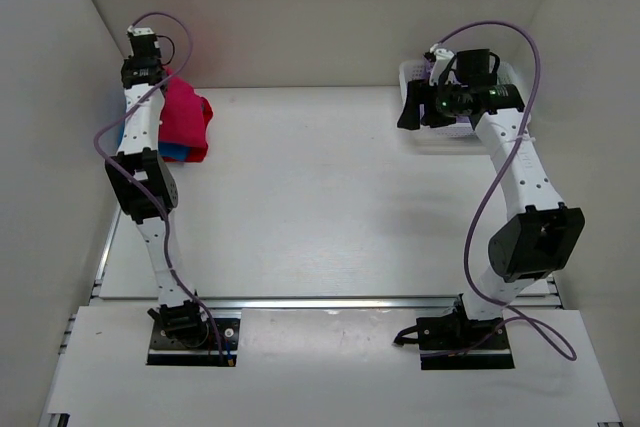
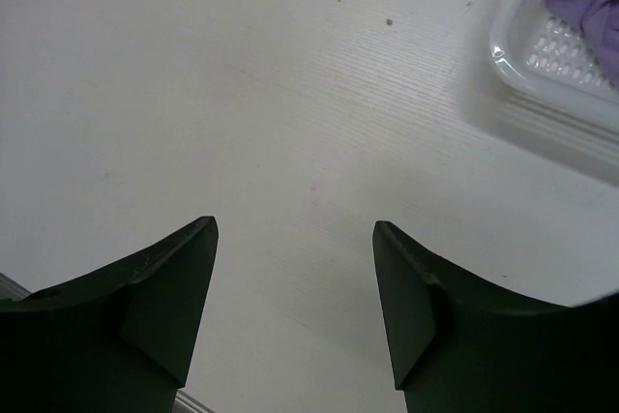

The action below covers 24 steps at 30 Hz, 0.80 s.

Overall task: Fold and stack the t-shirts
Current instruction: Put the neatly folded tshirt into the corner of the board with the left arm

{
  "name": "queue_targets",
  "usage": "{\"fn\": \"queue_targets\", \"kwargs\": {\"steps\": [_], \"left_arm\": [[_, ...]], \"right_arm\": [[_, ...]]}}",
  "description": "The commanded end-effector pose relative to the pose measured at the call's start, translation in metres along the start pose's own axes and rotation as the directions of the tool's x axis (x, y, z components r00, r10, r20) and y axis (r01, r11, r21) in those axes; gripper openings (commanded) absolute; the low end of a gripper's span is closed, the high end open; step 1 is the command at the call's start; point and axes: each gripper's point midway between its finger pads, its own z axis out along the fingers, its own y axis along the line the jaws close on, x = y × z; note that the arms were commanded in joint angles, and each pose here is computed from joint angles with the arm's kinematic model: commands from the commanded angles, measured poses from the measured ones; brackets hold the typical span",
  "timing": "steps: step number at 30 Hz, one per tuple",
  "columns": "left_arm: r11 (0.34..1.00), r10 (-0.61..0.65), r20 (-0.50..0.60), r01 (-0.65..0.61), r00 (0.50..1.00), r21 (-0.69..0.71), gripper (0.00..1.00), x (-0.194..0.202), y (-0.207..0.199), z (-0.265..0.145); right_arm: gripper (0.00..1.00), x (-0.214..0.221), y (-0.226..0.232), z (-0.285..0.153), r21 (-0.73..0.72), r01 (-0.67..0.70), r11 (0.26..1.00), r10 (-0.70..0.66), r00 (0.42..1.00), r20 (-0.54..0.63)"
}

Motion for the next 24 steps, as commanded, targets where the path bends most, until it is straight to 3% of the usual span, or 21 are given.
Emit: {"fn": "queue_targets", "kwargs": {"steps": [1, 8, 11, 15, 18, 22, 24], "left_arm": [[0.998, -0.061, 0.100, 0.064, 0.993, -0.020, 0.00, -0.032, 0.021, 0.000], [0.997, -0.080, 0.100, 0.082, 0.992, -0.013, 0.02, -0.021, 0.029, 0.040], [0.997, -0.059, 0.072, 0.063, 0.996, -0.053, 0.09, -0.007, 0.029, 0.053], [0.996, -0.058, 0.046, 0.061, 0.997, -0.064, 0.26, 0.008, 0.025, 0.069], [0.990, -0.071, 0.030, 0.074, 0.997, -0.121, 0.54, 0.017, 0.033, 0.076], [0.979, -0.118, 0.036, 0.123, 0.992, -0.164, 0.78, 0.018, 0.049, 0.080], [0.967, -0.158, 0.046, 0.164, 0.986, -0.194, 0.86, 0.015, 0.063, 0.076]], "right_arm": [[0.63, -0.017, 0.013, -0.004, -0.003, 0.045, 0.999, -0.045, 0.998, 0.038], [0.62, -0.004, 0.019, 0.005, 0.002, 0.035, 0.999, -0.035, 0.999, -0.023], [0.62, -0.005, 0.024, 0.009, 0.002, 0.039, 0.999, -0.038, 0.999, -0.021], [0.62, -0.004, 0.026, 0.014, -0.001, 0.034, 0.999, -0.034, 0.999, -0.036], [0.62, -0.004, 0.032, 0.017, -0.002, 0.018, 1.000, -0.018, 0.999, -0.043], [0.62, -0.004, 0.040, 0.017, -0.008, 0.014, 1.000, -0.014, 0.999, -0.045], [0.62, -0.007, 0.040, 0.015, 0.004, 0.019, 1.000, -0.019, 0.999, -0.038]]}}
